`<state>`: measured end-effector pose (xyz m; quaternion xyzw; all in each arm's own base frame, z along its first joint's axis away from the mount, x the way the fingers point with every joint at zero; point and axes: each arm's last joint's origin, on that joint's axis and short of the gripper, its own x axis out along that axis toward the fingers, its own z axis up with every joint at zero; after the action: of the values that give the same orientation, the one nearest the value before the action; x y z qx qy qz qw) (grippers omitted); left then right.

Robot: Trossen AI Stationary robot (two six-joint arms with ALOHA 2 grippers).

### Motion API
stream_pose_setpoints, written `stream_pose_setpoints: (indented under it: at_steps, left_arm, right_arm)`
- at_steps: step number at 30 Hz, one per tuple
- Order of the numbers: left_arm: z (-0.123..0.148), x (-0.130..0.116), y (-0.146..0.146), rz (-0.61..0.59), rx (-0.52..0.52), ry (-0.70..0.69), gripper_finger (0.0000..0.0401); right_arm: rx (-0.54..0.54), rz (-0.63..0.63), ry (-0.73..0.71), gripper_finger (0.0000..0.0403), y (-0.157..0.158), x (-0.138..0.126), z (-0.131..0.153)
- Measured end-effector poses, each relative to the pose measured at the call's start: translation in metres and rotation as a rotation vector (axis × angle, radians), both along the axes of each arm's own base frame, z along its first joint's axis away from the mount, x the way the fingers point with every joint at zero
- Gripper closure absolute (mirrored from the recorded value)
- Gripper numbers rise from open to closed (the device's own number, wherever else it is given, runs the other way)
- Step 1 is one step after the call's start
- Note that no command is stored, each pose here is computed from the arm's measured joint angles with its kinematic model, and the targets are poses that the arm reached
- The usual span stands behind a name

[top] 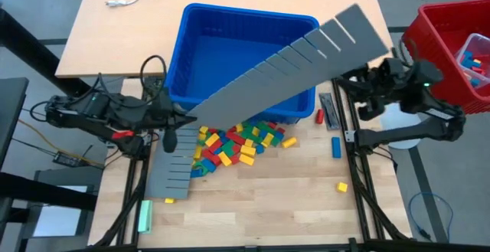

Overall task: Sort blocks
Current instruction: Assemble the blue bin using gray bin divider

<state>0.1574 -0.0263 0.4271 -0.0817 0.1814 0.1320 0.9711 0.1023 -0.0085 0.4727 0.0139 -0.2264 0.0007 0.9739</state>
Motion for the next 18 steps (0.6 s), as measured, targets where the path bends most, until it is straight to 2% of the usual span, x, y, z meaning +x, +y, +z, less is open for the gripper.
stream_pose_setpoints:
  at_steps: [10,15,18]
  left_arm:
    - [-0.015,-0.008,-0.007,-0.090,-0.089,0.172,0.0395]
    - [-0.025,0.003,-0.018,-0.113,-0.131,0.251,0.0395]
    - [-0.032,0.013,-0.026,-0.133,-0.133,0.299,0.0395]
  right_arm:
    - [0.004,-0.013,-0.067,0.0266,0.008,-0.076,-0.004]
    - [0.074,0.046,-0.062,0.0265,0.010,-0.095,-0.009]
    - [0.109,0.101,-0.016,0.0267,0.012,-0.096,-0.014]
